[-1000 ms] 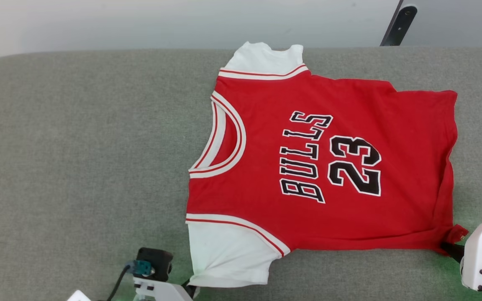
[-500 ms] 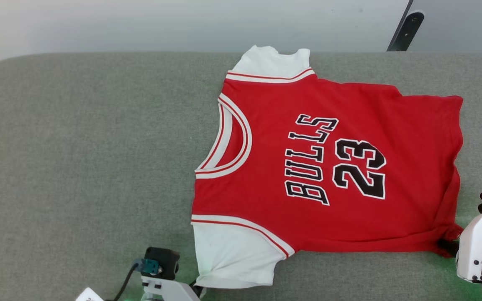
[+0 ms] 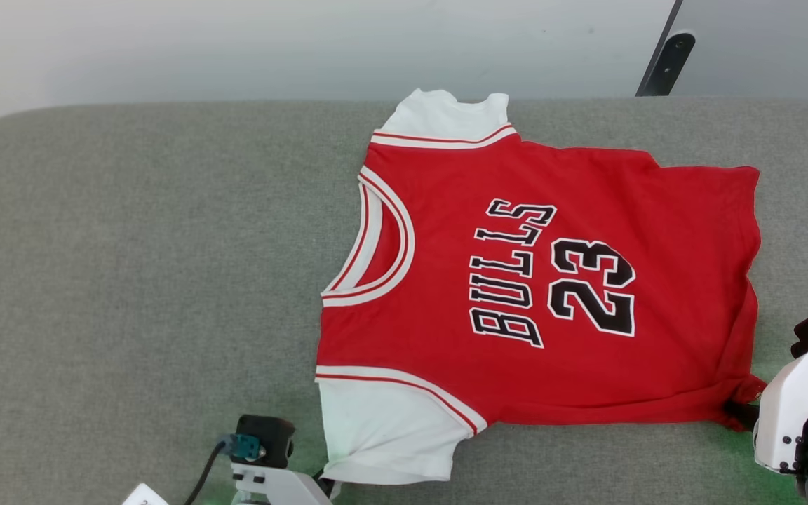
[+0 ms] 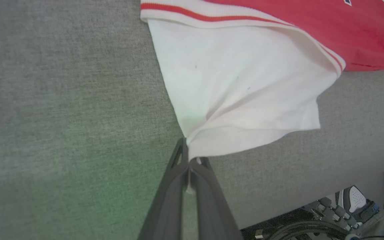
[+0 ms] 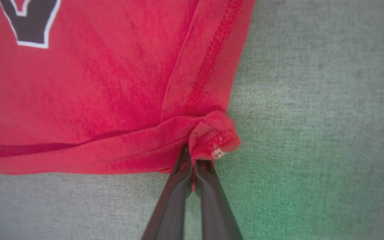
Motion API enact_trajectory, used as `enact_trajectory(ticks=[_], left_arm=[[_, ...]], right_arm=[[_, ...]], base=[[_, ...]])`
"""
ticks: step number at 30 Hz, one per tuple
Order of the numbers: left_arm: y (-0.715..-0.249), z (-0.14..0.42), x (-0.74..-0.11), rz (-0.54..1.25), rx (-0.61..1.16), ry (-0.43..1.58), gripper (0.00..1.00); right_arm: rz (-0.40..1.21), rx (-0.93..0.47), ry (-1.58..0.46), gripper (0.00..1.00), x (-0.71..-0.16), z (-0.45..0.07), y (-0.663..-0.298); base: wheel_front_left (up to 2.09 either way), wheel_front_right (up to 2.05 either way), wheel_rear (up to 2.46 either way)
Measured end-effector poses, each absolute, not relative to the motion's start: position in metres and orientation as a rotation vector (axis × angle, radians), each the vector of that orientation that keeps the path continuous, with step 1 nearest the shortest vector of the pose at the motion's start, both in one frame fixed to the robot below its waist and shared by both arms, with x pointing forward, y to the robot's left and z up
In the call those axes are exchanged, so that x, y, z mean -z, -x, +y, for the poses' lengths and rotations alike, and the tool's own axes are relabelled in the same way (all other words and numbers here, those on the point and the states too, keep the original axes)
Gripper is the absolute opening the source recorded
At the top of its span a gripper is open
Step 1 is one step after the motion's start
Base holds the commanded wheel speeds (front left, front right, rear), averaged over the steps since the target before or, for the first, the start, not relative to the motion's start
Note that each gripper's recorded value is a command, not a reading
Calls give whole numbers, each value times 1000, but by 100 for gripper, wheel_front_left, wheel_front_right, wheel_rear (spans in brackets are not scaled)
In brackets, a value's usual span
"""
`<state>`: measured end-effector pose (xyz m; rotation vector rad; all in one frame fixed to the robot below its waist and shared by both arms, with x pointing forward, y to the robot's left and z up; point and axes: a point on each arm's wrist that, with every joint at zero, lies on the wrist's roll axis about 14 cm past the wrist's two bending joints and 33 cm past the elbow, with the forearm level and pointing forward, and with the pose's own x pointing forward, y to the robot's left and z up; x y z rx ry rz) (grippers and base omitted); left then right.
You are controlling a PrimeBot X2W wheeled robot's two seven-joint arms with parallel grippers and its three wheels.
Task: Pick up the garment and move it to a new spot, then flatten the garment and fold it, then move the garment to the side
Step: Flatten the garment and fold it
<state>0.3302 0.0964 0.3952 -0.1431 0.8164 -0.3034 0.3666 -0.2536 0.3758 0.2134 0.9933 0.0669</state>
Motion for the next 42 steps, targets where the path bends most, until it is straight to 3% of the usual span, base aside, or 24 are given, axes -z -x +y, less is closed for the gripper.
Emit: enact_trajectory(ticks=[2,3,14,21,30,35,42], left_arm=[[-330,96,-396,815,304,143,0],[-330,96,-396,814,304,144,0],[-354,99,-427,740,347,78,0],[-423,116,-495,567,372,-103,0],[-520,98,-574,373,427,-219,0],[-558,85,-560,415,465,-257,0],[-581,74,-481,597,505,-278,0]], right_arm=[[985,-61,-224,7,-376,-255,-366],[982,-66,-224,0,-376,-253,-366],[926,-72,-268,0,-395,-256,-373],[815,-93,-248,0,-441,-263,-407],[689,-51,-169,0,-487,-281,-465],[711,-40,-173,0,-475,-277,-489],[816,-22,-198,0,-431,-269,-503]], base=[[0,0,0],[0,0,0],[0,0,0],[0,0,0],[0,0,0],[0,0,0],[0,0,0]])
